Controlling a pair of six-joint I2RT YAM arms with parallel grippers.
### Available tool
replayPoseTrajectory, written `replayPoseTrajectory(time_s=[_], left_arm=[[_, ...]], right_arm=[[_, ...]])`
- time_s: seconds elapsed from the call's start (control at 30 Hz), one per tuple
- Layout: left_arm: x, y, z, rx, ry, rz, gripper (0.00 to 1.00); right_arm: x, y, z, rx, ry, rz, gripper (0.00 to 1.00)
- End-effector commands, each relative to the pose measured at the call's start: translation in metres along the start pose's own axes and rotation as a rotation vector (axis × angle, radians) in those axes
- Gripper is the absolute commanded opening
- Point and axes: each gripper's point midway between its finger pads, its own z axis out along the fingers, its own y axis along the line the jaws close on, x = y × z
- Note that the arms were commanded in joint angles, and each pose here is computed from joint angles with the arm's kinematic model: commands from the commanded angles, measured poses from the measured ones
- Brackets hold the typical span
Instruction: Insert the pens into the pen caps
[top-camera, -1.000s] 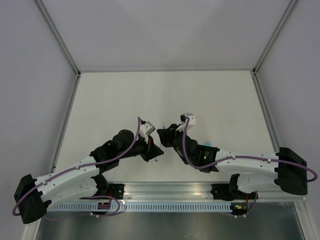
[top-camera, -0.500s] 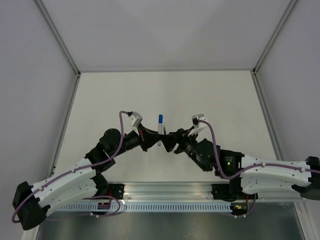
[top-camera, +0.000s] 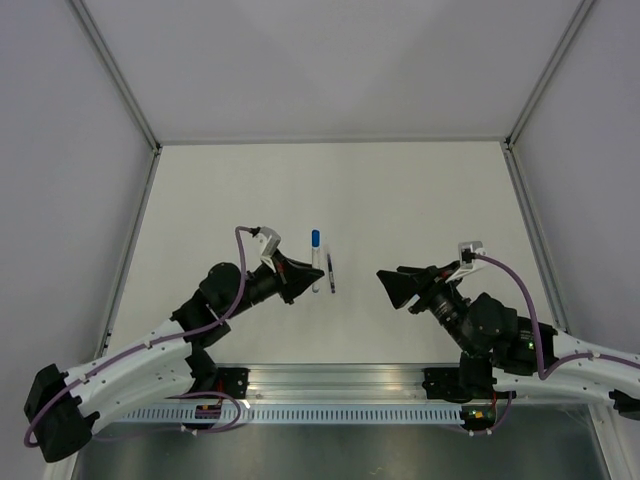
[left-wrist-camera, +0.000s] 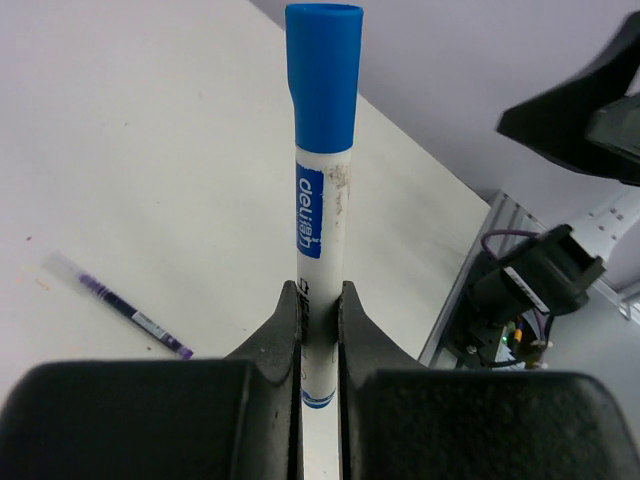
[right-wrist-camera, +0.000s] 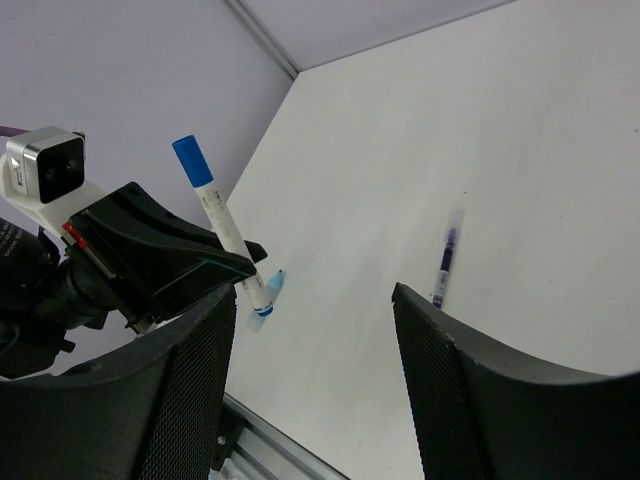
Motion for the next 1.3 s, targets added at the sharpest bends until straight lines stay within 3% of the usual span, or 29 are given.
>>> replayPoseTrajectory(time_s=[0.0, 0.17, 0.27, 0.43, 0.53, 0.77, 0.9, 1.1, 1.2, 1.27], left_arm=[[-0.001, 0.027, 0.012, -0.149, -0.013, -0.069, 0.02], [0.035, 0.108, 0.015, -0.485, 0.123, -0.27, 0.02], [0.06, 0.139, 0.013, -0.537, 0.18, -0.443, 0.02], [0.09, 0.164, 0.013, -0.665, 0.282, -0.463, 0.02], [0.1, 0.166, 0.015, -0.68, 0.311, -0.501, 0.02], [0.127, 0.172, 0.027, -0.688, 0.41, -0.561, 0.16], [0.138, 0.18, 0.023, -0.737, 0.422, -0.575, 0.17], [0.134, 0.172, 0.024, -0.697, 0.411, -0.585, 0.34], [0.123, 0.163, 0.027, -0.645, 0.4, -0.567, 0.52], [0.116, 0.158, 0.025, -0.63, 0.402, -0.544, 0.54]], right_arm=[[-0.002, -0.023, -0.005, 0.077, -0.022, -0.049, 0.7], [0.001, -0.031, -0.005, 0.102, -0.022, -0.071, 0.7], [0.003, -0.032, -0.005, 0.105, -0.017, -0.078, 0.71], [0.008, -0.032, -0.003, 0.124, 0.006, -0.095, 0.72], [0.012, -0.034, -0.001, 0.137, 0.019, -0.113, 0.73], [0.013, -0.037, -0.001, 0.15, 0.019, -0.105, 0.74], [0.01, -0.041, -0.003, 0.163, 0.008, -0.106, 0.74], [0.005, -0.045, -0.008, 0.163, -0.009, -0.094, 0.74], [0.006, -0.044, -0.008, 0.153, -0.006, -0.095, 0.74], [0.007, -0.043, -0.007, 0.15, -0.004, -0.1, 0.75]])
